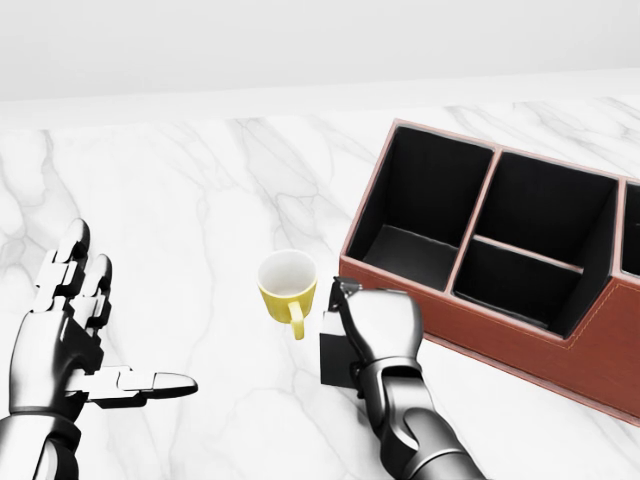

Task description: Pick up the book and place it in the caddy.

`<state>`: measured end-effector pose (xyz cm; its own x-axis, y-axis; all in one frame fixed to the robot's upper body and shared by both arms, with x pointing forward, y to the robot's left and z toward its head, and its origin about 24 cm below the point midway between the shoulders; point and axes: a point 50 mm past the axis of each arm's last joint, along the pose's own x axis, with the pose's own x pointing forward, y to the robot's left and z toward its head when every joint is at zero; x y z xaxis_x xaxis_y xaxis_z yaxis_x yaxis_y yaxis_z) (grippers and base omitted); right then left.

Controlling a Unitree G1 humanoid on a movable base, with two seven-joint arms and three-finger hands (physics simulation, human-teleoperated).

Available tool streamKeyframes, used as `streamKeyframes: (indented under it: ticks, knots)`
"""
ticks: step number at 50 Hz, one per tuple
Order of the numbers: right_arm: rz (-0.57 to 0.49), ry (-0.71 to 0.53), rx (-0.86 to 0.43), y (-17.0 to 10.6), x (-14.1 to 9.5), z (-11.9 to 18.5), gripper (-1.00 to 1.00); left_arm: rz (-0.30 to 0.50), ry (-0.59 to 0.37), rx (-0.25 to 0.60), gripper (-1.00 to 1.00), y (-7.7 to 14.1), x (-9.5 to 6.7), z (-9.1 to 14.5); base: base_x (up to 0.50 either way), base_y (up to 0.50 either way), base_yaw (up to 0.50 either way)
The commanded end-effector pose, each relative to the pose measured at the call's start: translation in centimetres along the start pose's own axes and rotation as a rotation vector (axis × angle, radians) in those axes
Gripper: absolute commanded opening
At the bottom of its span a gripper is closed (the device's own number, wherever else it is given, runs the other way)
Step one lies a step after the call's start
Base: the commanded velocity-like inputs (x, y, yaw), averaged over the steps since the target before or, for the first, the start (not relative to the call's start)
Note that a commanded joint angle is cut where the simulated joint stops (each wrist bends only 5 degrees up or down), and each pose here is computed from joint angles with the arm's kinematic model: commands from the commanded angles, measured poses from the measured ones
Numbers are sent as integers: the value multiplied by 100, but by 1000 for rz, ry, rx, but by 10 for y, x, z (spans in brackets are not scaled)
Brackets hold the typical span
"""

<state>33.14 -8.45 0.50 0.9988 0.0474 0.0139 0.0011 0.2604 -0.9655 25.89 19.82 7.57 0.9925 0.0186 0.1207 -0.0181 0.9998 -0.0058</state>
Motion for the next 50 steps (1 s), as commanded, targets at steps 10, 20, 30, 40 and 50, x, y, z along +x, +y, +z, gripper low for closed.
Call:
streamKeyframes:
  ticks: [10,20,30,40,50]
  knots:
    - [-3,-32,103,-22,-20,-1,-100,3,3,0,100,1,0,2,0,0,0]
    - [-25,-87,70,-47,-31,6,-100,1,-1,1,100,0,0,4,0,0,0]
    - [-33,-109,53,-58,-37,11,-100,3,0,0,100,1,0,3,0,0,0]
    - [-46,-118,47,-67,-41,12,-100,2,-2,0,100,0,0,3,0,0,0]
    - [-61,-123,39,-76,-43,13,-100,4,0,0,100,1,-1,3,0,0,0]
